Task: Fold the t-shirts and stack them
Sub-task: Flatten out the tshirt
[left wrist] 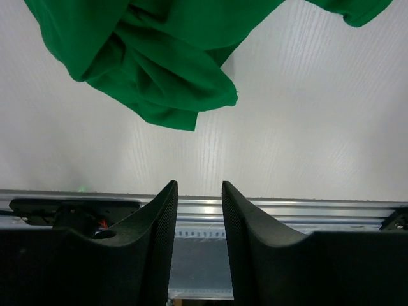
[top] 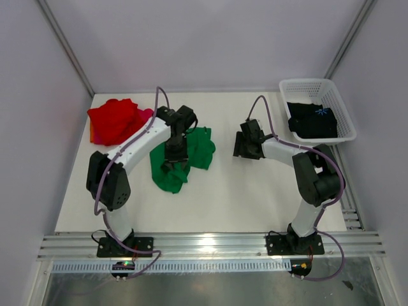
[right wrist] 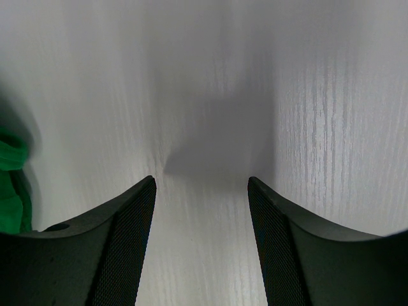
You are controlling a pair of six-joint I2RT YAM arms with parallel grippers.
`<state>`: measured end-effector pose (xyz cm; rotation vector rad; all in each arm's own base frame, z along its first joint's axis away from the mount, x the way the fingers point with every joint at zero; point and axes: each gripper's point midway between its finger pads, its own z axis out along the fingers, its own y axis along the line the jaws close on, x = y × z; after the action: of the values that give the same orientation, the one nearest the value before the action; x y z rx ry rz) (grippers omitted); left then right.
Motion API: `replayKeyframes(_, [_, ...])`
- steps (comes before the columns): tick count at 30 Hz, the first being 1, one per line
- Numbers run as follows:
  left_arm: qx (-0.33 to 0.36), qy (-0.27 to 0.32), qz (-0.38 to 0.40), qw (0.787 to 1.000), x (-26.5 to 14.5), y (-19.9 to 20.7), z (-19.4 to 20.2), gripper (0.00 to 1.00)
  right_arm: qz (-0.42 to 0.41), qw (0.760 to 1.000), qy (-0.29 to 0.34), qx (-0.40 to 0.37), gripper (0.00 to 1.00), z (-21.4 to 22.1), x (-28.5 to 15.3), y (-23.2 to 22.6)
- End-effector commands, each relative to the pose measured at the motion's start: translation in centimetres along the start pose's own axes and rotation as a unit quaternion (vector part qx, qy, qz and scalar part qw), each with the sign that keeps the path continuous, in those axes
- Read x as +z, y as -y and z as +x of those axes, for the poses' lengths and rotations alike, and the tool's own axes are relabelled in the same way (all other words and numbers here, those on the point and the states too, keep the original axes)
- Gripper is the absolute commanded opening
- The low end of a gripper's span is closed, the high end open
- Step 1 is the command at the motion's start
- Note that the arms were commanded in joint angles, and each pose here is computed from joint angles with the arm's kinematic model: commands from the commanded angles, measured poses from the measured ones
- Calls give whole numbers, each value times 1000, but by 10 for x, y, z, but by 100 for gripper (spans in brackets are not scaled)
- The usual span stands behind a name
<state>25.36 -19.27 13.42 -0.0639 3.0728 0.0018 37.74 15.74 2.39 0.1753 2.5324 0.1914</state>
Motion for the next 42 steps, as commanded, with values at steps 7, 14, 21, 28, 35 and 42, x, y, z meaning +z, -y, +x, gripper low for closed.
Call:
replayKeyframes(7, [17,-18,33,999,22,47,10,38,-9,1000,11,15,64,-5,4,-7])
replayKeyframes(14, [55,-29,-11,998,56,83,18,37,-5,1000,13,15,64,-6,5,-6])
replayKeyframes(21, [67,30,-171,983,51,28,-1,37,-1,1000,11,11,64,-3,6,-3])
replayKeyframes(28, [62,42,-305,949,36,-13,-9,37,-9,1000,3,11,64,1,10,-6])
replayKeyframes(35, [29,16,-338,941,52,-24,9,37,-8,1000,9,1,64,-3,7,-5])
replayKeyframes(42, [-66,22,-350,934,58,-31,31,35,-7,1000,7,-10,64,-2,7,-4])
